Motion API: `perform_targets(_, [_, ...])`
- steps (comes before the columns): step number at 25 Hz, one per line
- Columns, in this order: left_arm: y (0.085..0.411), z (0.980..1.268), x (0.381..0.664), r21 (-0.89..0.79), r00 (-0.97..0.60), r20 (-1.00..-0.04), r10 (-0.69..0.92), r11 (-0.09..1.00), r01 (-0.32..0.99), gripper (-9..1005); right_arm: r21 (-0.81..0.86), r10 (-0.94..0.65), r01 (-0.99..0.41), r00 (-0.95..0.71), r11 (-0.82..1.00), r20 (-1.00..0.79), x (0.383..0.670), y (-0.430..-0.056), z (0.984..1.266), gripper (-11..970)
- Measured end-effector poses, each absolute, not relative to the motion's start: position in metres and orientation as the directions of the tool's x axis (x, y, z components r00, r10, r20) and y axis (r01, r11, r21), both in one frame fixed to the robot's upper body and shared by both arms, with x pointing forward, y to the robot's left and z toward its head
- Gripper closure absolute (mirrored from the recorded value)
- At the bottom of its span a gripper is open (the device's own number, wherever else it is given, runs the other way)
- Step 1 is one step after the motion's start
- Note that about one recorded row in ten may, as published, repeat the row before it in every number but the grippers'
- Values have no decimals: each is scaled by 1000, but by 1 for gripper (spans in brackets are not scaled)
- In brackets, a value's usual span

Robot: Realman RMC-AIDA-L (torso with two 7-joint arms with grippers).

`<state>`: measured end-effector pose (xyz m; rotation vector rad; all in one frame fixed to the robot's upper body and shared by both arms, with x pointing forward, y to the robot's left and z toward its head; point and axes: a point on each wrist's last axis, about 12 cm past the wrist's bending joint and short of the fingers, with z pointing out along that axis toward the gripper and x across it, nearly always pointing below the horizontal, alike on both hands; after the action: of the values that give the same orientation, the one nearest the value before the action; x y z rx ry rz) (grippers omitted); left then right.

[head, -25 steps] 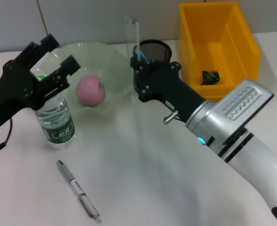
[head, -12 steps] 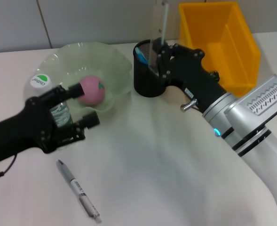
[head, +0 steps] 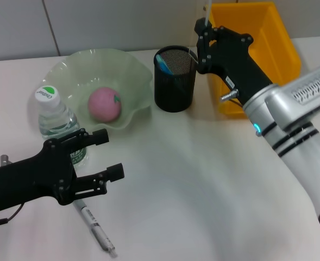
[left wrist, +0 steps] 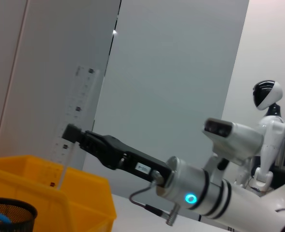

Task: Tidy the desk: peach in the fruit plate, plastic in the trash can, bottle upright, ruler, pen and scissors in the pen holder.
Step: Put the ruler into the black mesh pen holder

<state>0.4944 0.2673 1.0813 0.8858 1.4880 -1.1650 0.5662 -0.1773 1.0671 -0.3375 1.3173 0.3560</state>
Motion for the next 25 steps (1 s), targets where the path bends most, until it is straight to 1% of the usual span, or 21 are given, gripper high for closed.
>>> perform_targets(2, [268, 1080, 493, -226, -226, -974, -31, 270, 936, 152, -44, 34, -427, 174, 903, -984, 578, -176, 1067, 955])
perform_targets(9, [270, 1079, 493, -229, -232, -973, -22, 277, 933, 153, -57, 0, -431, 131, 900, -991, 593, -169, 1070, 955])
perform_targets(12, [270, 1079, 493, -227, -230, -973, -22, 280, 933, 153, -59, -28, -427, 77, 902, -997, 603, -164, 1069, 955])
perform_targets(17, [270, 1079, 493, -224, -226, -974, -25, 283, 933, 154, -60, -51, -432, 31, 900, -998, 608, -160, 1067, 956])
perform_targets(25, [270, 1079, 493, -222, -224, -974, -26, 284, 933, 156, -52, -56, -433, 4, 900, -998, 610, -159, 1065, 956])
